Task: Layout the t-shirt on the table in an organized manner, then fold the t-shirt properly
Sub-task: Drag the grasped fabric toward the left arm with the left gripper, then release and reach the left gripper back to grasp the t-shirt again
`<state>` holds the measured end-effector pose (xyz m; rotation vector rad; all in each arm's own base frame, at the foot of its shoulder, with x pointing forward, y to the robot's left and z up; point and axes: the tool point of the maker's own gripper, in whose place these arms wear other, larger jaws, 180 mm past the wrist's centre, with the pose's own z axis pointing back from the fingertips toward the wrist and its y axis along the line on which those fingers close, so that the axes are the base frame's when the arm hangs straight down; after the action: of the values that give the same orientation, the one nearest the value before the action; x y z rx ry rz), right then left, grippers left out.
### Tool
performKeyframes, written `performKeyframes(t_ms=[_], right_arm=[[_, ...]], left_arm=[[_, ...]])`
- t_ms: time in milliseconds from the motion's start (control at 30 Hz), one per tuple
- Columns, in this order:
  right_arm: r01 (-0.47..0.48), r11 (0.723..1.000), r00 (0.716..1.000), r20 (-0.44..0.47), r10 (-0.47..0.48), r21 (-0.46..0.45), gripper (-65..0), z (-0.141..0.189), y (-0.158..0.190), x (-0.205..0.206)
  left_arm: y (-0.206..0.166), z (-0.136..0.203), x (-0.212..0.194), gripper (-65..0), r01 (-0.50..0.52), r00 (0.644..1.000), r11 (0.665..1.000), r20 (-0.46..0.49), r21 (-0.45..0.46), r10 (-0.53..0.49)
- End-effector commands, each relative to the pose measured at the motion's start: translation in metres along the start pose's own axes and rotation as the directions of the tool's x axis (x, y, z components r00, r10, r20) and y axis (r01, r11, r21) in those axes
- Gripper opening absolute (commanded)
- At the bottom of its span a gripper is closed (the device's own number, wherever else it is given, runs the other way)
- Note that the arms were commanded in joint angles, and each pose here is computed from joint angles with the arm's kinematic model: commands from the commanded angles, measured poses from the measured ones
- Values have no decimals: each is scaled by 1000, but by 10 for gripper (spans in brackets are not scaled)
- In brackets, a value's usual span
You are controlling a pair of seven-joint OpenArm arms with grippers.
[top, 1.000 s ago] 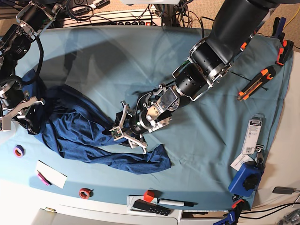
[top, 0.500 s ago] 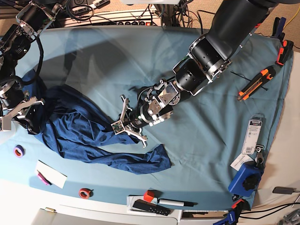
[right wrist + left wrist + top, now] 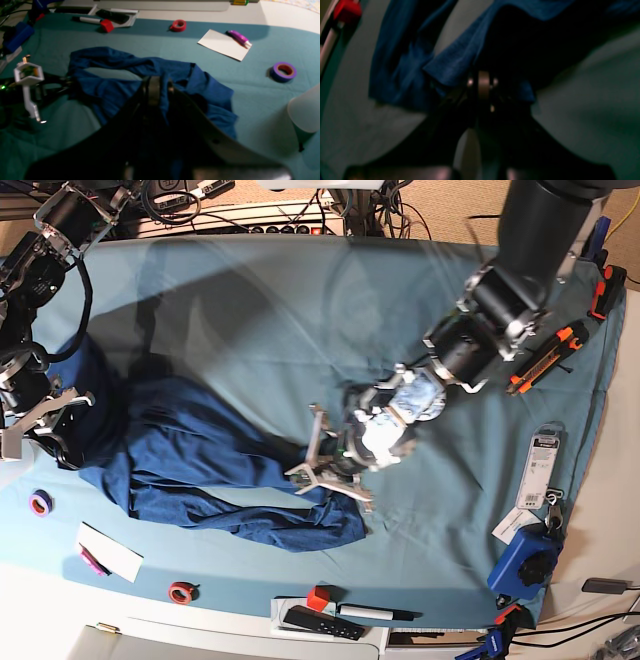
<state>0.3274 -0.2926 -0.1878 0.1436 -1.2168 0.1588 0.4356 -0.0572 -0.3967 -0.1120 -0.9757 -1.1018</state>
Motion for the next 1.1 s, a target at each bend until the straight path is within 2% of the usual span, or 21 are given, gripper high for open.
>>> performKeyframes(t_ms=[0,333,633,667,733,767,800,933,1067], right_arm=[[-29,1000,997,65,29,3,-650,4,0,20],[-28,1000,997,66,28,4,-650,4,0,20],[-28,1000,997,65,28,4,-650,3,0,20],[-28,1000,997,65,27,4,-650,3,0,20],[-28,1000,998,61,28,4,-650,3,0,19],[-28,1000,998,58,28,4,-650,3,0,19],[-28,1000,998,58,27,4,-650,3,0,19],[-28,1000,998,56,28,3,-650,3,0,18],[-32,999,998,51,32,-3,-650,3,-1,17]], left_arm=[[22,8,-17,-650,24,998,999,-64,42,-21],[89,65,-74,-650,80,989,986,-132,148,-60],[128,100,-117,-650,115,976,968,-208,225,-68],[133,103,-118,-604,116,976,962,-211,246,-63],[143,106,-118,-416,114,976,948,-209,298,-52],[148,108,-117,-342,112,977,938,-207,327,-45],[153,110,-116,-304,112,978,928,-206,356,-39],[169,117,-100,-307,135,979,880,-199,456,-48],[158,116,-66,-307,84,990,900,-135,428,-28]])
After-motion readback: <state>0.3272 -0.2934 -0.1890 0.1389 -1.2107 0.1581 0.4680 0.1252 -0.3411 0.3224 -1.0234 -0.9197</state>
